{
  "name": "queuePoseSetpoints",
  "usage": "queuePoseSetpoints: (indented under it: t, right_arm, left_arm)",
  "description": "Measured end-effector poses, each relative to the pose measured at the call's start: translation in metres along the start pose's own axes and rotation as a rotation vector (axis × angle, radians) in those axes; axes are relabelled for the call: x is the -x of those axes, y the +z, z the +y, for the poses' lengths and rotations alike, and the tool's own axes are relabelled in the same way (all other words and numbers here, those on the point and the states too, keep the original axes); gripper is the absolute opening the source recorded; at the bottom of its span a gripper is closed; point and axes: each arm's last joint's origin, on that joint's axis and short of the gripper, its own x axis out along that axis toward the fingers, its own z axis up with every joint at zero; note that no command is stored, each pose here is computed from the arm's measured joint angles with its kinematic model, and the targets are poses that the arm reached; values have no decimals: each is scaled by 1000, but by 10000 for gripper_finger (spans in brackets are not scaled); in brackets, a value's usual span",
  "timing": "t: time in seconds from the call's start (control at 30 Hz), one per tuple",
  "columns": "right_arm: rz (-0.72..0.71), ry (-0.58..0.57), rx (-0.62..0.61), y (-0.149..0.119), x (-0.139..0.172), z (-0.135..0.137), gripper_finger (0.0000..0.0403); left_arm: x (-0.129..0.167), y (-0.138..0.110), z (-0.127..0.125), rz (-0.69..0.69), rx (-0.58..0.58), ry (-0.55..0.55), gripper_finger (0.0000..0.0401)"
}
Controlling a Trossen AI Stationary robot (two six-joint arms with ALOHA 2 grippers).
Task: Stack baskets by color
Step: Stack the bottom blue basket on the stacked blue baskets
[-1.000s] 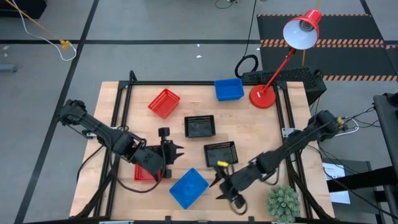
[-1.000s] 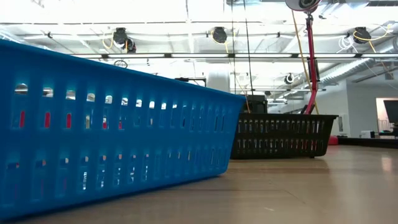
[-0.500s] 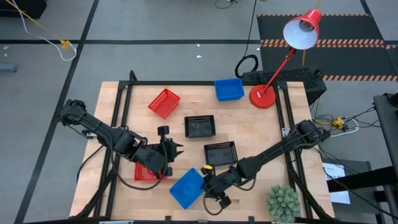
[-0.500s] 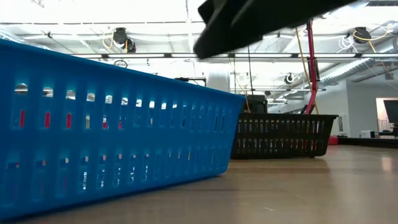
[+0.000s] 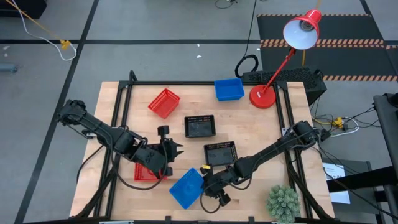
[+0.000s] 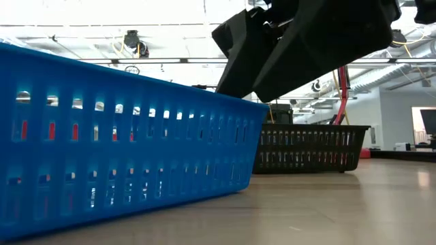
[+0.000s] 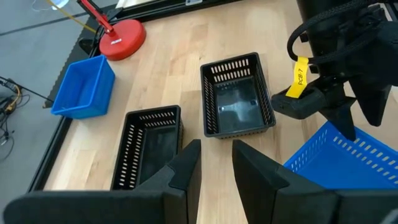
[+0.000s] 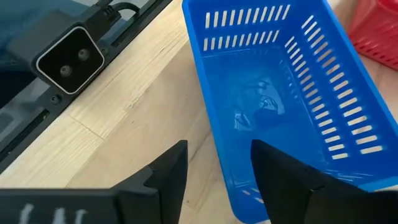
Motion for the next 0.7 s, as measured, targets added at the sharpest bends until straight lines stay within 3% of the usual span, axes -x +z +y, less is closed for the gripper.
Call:
queuePoseSetpoints:
  t: [0.7]
  right_arm:
    - [56,2,18,-7,0,-8,44]
  left_arm:
    - [0,0,0,0,0,0,93]
